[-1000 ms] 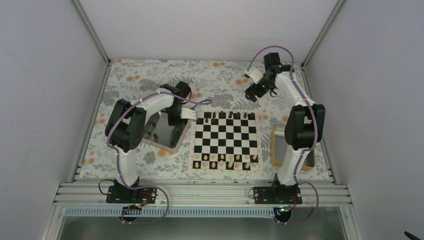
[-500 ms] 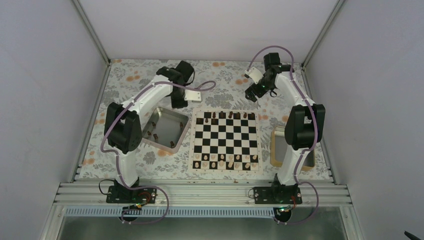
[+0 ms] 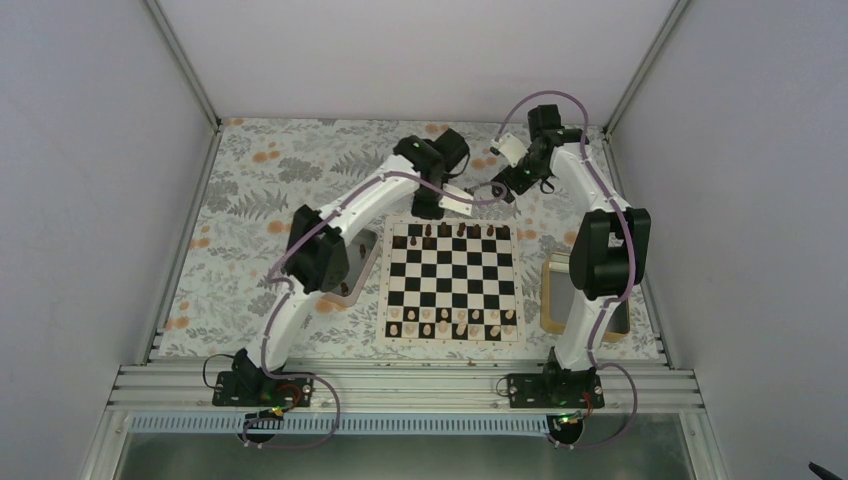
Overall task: Set up the chess pieces on the board
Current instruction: Place the chess piece on the chessboard.
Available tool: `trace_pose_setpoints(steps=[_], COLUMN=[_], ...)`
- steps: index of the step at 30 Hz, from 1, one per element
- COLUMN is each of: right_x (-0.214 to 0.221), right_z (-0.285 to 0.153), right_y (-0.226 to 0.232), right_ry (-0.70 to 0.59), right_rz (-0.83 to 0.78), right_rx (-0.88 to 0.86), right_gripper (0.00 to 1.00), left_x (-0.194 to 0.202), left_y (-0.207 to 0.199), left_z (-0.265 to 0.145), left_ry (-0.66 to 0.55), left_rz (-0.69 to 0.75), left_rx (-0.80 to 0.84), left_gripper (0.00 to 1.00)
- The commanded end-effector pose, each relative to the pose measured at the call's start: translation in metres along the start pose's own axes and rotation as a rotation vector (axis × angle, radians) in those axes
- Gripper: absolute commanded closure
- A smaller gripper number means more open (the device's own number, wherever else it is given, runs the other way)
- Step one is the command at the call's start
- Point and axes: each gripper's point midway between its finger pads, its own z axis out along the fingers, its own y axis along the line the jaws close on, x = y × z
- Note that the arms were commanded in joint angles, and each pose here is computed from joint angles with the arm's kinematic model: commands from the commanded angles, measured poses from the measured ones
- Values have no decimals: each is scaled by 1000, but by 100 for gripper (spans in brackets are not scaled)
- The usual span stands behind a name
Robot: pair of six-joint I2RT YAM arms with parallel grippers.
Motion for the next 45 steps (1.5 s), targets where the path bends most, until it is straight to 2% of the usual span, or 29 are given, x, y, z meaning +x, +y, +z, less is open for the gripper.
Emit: trace_pose_setpoints(steps=[1, 26, 45], right_x=[1, 5, 0], right_z=[1, 5, 3], right_y=[-18, -18, -13], right_ry=[3, 7, -11], right_rz=[46, 56, 49], right_rx=[39, 16, -13], right_gripper=[0, 0, 0], left_x=[-17, -36, -31], left_y=[-22, -54, -48], left_z=[15, 61, 101], left_ry=[-1, 1, 69], left_rz=[84, 163, 167], left_rx=[87, 188, 174], left_gripper=[90, 89, 88])
